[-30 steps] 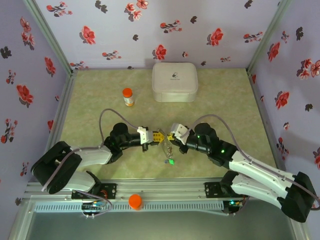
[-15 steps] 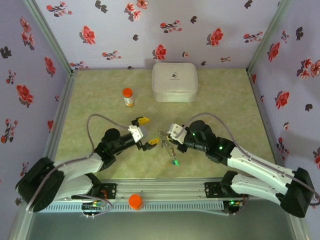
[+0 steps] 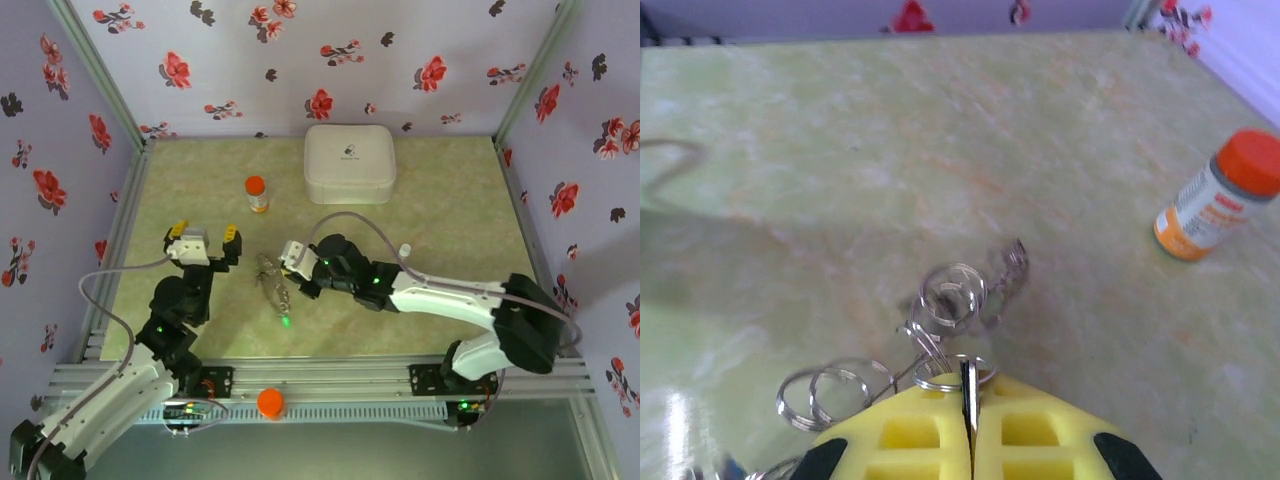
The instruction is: Put the keys on the keyring
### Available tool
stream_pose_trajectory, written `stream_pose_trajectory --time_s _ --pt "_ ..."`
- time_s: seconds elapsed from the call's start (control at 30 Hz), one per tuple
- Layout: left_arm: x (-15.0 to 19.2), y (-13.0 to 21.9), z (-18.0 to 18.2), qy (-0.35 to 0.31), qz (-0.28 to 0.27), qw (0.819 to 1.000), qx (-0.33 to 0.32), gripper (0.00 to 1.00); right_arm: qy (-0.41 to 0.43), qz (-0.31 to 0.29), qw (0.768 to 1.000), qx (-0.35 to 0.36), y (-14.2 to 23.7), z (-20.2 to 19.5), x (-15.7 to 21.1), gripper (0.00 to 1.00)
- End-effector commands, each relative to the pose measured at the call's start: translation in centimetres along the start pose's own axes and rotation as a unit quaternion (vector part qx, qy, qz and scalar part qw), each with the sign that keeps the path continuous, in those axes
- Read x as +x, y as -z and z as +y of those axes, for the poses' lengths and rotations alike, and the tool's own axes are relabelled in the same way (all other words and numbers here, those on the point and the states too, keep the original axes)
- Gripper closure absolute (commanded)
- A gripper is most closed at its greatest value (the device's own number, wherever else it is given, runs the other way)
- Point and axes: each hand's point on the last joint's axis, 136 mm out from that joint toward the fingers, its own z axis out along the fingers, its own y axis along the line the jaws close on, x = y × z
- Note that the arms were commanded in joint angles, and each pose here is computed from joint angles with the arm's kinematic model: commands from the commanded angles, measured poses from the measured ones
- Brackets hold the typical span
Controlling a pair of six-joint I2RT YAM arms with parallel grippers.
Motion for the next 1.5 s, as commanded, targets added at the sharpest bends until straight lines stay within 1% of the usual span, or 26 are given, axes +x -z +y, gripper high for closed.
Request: stream_pose_trajectory --time_s 0.0,0.07,0.13,0.23,0.33,0.4,0.47,0.5,0.57,0.63,0.67,0.7,0.73,0.8,0.83,0.9,0.93,0.97,1.0,1.1,1.23,1.3,1.33,1.37,1.4,1.47 --pt "-0.5 -0.2 3.4 0.029 0.014 0.995 -0.095 0.07 -0.032 0.019 0.998 0.056 -1.1 -2.7 1.6 1.00" --pt "0.4 -0.7 3.4 0.027 0.032 0.994 -0.098 0.07 -0.021 0.075 0.995 0.063 -1.0 -3.1 4.9 1.00" --pt "1.6 -1.1 3.3 0.020 0.050 0.994 -0.098 0.06 0.017 0.140 0.988 0.068 -0.4 -3.1 8.1 1.00" --pt "3.3 -1.7 3.3 0.013 0.074 0.992 -0.100 0.06 0.068 0.227 0.969 0.075 1.2 -3.3 12.0 1.00" --pt "5.2 -2.4 3.6 0.008 0.100 0.989 -0.106 0.05 0.118 0.303 0.943 0.065 2.7 -3.3 15.4 0.89" --pt "6.5 -2.7 4.0 0.002 0.119 0.987 -0.111 0.05 0.150 0.355 0.921 0.059 3.8 -3.5 17.3 0.77" --pt "7.6 -2.9 4.6 -0.009 0.135 0.984 -0.120 0.03 0.163 0.382 0.907 0.064 4.8 -4.0 18.2 0.69" --pt "8.1 -3.0 5.0 -0.011 0.143 0.982 -0.126 0.02 0.161 0.385 0.907 0.066 5.2 -4.3 18.3 0.65" --pt "8.9 -3.1 5.7 -0.016 0.160 0.978 -0.134 0.00 0.133 0.370 0.916 0.083 5.9 -5.4 17.6 0.61" --pt "9.3 -3.1 6.8 -0.014 0.170 0.974 -0.149 0.00 0.054 0.316 0.941 0.108 6.6 -6.8 15.8 0.59" --pt "9.3 -3.3 7.2 -0.017 0.176 0.973 -0.148 0.00 -0.005 0.269 0.955 0.128 7.2 -8.0 14.5 0.56" --pt "9.3 -3.3 7.7 -0.022 0.179 0.971 -0.155 0.00 -0.061 0.212 0.963 0.158 8.0 -9.6 13.2 0.53" --pt "9.1 -3.3 8.2 -0.026 0.179 0.970 -0.162 0.00 -0.109 0.162 0.962 0.193 9.0 -11.3 12.2 0.48" --pt "8.8 -3.2 9.2 -0.031 0.177 0.968 -0.176 0.00 -0.172 0.081 0.941 0.279 11.8 -14.7 11.7 0.41" --pt "8.8 -3.1 9.8 -0.034 0.176 0.967 -0.182 0.00 -0.189 0.063 0.928 0.315 13.0 -16.0 11.9 0.39" --pt "9.8 -3.0 11.2 -0.033 0.179 0.963 -0.201 0.00 -0.205 0.060 0.895 0.391 15.7 -18.6 13.6 0.38" --pt "11.1 -2.7 11.6 -0.032 0.187 0.960 -0.206 0.00 -0.206 0.064 0.884 0.416 16.5 -19.5 14.3 0.37" --pt "11.8 -2.7 11.9 -0.032 0.185 0.960 -0.208 0.00 -0.205 0.069 0.862 0.458 18.0 -20.8 15.4 0.37" --pt "12.4 -2.8 12.0 -0.036 0.183 0.961 -0.206 0.00 -0.203 0.067 0.847 0.487 18.9 -21.8 16.3 0.38" --pt "13.8 -3.3 11.9 -0.054 0.166 0.965 -0.195 0.00 -0.197 0.045 0.820 0.536 20.6 -23.5 18.9 0.38" --pt "13.3 -4.4 11.7 -0.067 0.131 0.972 -0.186 0.00 -0.242 -0.023 0.811 0.533 20.9 -24.4 21.6 0.38" --pt "13.4 -5.0 12.0 -0.062 0.120 0.973 -0.189 0.00 -0.216 -0.028 0.818 0.533 20.6 -24.8 21.6 0.37" --pt "13.4 -5.4 12.0 -0.064 0.116 0.974 -0.186 0.00 -0.217 -0.028 0.817 0.534 20.5 -25.2 21.8 0.37" --pt "13.3 -6.0 12.0 -0.065 0.111 0.974 -0.186 0.00 -0.231 -0.016 0.812 0.535 20.4 -25.6 22.6 0.37" --pt "13.8 -6.5 12.1 -0.051 0.116 0.975 -0.184 0.00 -0.238 -0.021 0.811 0.533 20.4 -25.9 23.0 0.37" --pt "15.1 -7.6 11.2 -0.050 0.132 0.978 -0.151 0.00 -0.256 -0.036 0.799 0.543 21.2 -26.0 23.6 0.38"
